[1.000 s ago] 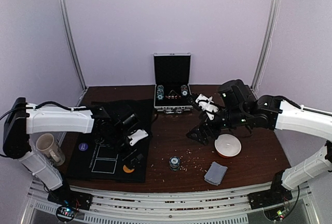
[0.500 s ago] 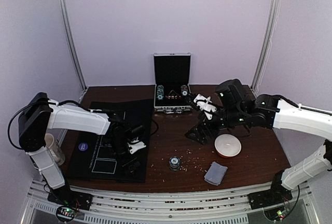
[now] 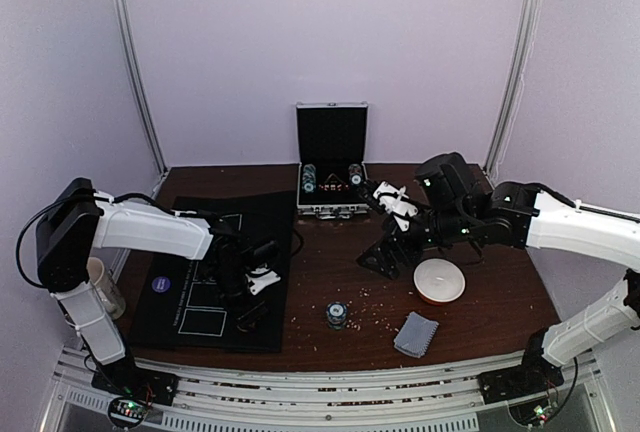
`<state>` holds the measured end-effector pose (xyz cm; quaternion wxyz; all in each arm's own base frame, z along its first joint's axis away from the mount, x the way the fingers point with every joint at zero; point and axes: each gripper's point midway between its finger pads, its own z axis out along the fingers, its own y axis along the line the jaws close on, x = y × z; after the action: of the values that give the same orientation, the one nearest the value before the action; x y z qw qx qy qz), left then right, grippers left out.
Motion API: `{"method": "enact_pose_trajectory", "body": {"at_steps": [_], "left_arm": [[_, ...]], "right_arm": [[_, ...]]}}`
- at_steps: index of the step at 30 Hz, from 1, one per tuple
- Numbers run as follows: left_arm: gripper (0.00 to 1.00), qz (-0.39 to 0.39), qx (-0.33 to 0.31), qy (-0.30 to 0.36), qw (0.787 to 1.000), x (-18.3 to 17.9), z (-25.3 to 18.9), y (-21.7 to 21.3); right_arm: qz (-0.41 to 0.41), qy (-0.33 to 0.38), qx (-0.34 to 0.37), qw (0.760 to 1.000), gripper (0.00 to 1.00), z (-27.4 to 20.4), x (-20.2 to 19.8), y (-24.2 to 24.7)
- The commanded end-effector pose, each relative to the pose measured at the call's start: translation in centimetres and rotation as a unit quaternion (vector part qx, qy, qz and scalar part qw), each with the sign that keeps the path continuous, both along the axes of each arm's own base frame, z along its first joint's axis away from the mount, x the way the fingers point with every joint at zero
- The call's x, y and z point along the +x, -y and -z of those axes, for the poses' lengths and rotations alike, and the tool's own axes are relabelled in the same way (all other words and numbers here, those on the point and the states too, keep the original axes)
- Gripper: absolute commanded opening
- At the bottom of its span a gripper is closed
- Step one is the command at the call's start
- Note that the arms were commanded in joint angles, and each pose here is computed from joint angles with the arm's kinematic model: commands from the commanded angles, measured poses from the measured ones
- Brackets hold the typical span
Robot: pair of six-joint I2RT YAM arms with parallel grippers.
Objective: Distribute texas hold em gaming equipment
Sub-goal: Pick up the big blind button from the poker table mat, then place the big blind button in the big blind area.
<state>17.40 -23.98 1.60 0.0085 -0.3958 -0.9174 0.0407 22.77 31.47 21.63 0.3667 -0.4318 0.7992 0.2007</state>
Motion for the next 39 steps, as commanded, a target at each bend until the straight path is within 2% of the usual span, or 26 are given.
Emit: {"method": "enact_pose_trajectory", "body": {"at_steps": [1, 10, 28, 33, 39], "left_arm": [[0.54, -0.002, -0.015, -0.013, 1.0, -0.5, 0.8, 0.7], [0.46, -0.008, -0.019, 0.027, 0.999, 1.1, -0.8, 1.3], [0.46, -0.021, -0.051, 0.062, 0.997, 3.1, -4.6, 1.7], [0.45, -0.06, -0.043, 0.096, 0.993, 6.6, -6.6, -0.9], [0.45, -0.146, -0.017, 0.151, 0.978, 13.8, -9.0, -7.1]], "right_arm": [[0.003, 0.0, 0.01, 1.0, 0.99, -1.1, 0.2, -0.1], [0.002, 0.0, 0.008, 1.0, 0.99, -1.2, 0.2, -0.2], [0.001, 0.001, 0.01, 1.0, 0.99, -1.5, 0.2, -0.3], [0.002, 0.003, 0.01, 1.0, 0.99, -1.6, 0.2, -0.2], [0.006, 0.009, 0.012, 1.0, 0.99, -1.9, 0.3, 0.0]]}}
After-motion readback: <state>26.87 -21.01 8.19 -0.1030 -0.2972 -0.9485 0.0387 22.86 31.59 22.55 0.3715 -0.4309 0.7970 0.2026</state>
